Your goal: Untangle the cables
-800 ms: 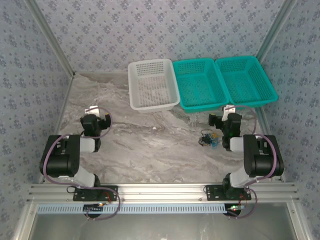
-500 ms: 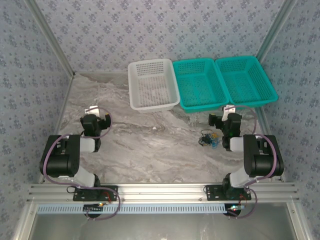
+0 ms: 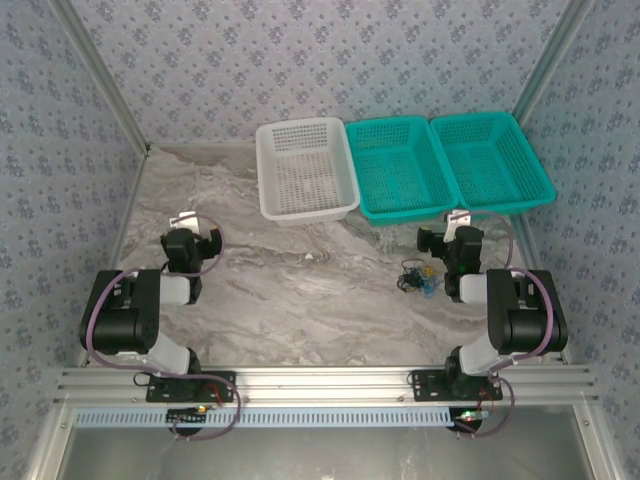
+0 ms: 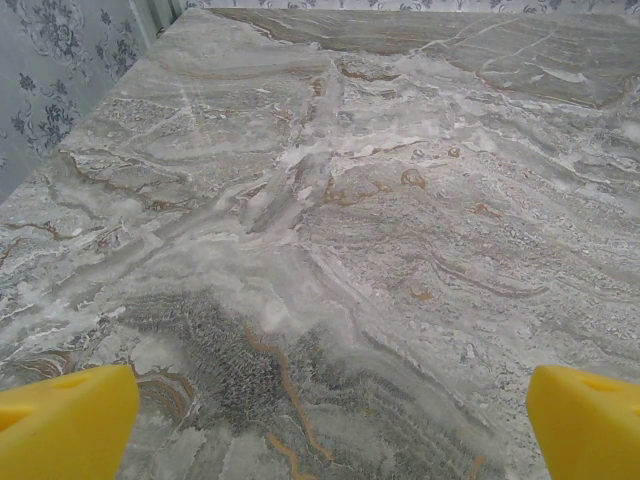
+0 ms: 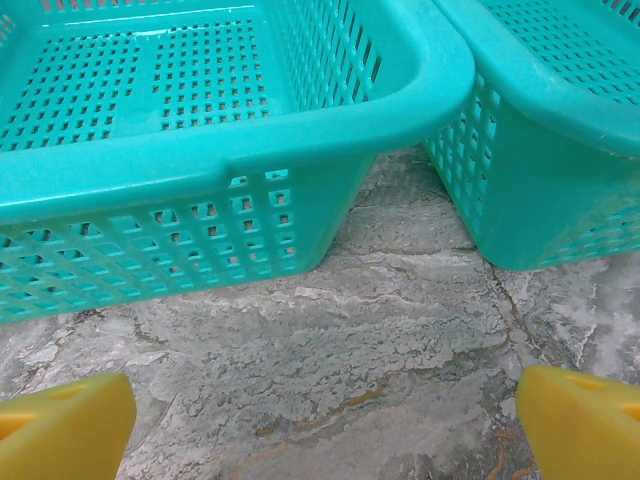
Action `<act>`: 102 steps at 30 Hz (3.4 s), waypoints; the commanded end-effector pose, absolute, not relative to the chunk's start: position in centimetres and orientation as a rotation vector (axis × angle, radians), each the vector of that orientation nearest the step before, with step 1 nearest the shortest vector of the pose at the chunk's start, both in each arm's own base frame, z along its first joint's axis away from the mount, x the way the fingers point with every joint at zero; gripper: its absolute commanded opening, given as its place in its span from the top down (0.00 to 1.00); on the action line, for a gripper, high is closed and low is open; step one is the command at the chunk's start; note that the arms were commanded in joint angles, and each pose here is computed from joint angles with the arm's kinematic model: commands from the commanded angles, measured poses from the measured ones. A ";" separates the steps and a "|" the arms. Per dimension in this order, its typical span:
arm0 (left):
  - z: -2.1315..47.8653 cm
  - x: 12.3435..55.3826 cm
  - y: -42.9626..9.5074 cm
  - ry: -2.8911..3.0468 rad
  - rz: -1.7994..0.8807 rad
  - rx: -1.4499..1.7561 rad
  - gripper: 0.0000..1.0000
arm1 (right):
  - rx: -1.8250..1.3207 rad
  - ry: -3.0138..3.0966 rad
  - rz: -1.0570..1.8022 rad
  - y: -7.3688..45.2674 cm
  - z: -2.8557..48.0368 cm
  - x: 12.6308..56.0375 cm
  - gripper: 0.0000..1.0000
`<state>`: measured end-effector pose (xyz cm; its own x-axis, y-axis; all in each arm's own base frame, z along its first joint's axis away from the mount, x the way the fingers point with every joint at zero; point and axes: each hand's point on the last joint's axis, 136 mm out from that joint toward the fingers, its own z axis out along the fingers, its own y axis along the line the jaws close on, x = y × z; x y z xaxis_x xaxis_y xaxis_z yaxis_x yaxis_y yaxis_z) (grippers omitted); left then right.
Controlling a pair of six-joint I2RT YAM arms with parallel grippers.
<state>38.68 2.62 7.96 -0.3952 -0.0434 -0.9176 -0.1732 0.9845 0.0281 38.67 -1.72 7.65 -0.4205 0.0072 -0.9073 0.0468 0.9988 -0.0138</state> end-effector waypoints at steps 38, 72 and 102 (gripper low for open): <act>15.2 32.8 3.4 1.934 -0.101 -0.834 0.01 | 0.506 2.356 0.181 1.6 14.7 27.6 0.00; 15.4 33.5 -3.2 2.108 -0.457 -0.643 0.01 | 0.474 2.805 0.089 4.9 5.5 26.9 0.19; 11.7 27.4 -17.1 2.360 -0.772 -0.405 0.01 | 0.065 2.672 0.796 19.7 6.6 28.0 1.00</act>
